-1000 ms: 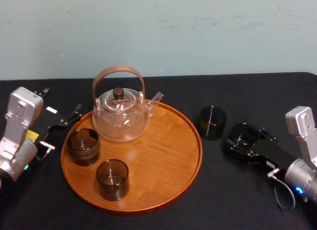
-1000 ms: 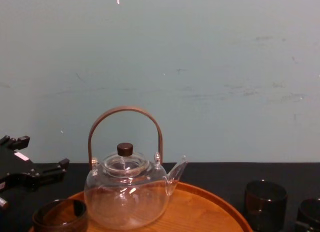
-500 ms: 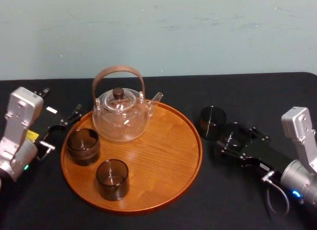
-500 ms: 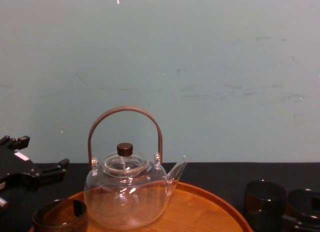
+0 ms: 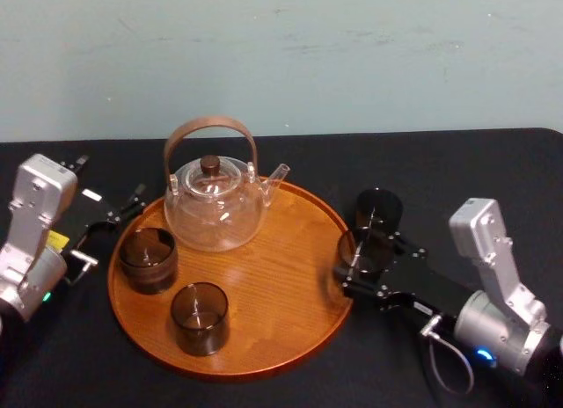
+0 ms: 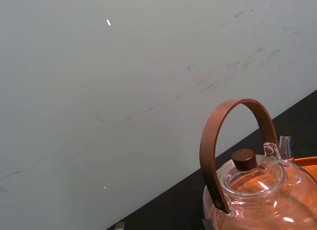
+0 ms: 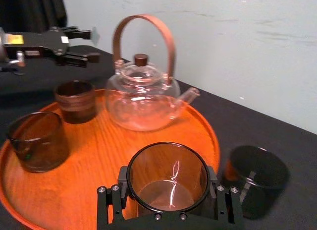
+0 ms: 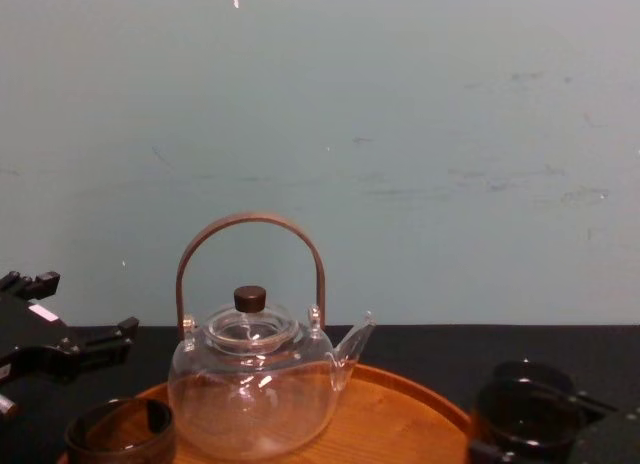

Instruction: Pick up the glass from the table and place it on the tray.

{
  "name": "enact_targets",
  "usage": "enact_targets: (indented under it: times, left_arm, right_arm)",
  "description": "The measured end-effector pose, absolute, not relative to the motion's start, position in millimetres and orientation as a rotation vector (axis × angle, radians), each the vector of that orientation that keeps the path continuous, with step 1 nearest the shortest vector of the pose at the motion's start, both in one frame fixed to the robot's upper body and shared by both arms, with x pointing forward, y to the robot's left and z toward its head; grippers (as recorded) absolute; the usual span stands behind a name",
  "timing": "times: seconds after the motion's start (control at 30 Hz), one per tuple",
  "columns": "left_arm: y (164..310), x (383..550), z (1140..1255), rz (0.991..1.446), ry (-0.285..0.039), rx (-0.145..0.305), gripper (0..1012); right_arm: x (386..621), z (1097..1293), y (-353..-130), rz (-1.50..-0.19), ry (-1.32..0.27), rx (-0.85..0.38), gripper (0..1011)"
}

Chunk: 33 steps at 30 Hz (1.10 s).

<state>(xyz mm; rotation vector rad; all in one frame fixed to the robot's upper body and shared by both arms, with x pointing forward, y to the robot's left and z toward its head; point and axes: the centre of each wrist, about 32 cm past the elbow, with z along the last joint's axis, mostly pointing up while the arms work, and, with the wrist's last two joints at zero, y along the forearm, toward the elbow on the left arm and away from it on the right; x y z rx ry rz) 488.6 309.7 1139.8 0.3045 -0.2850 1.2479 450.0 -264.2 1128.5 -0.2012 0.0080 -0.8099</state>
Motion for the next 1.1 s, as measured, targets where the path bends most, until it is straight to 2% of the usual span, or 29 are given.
enact_targets:
  times: [0.73,1.1]
  left_arm:
    - [309.7,488.6,1139.8,1.248,-0.285,0.304,1001]
    - [309.7,488.6,1139.8,1.248,-0.285,0.304,1001]
  right_arm:
    - [468,1117.4,-218,-0.688,0.017,-0.189,905]
    - [470,1112.0,-206,-0.650,0.016,-0.196,905]
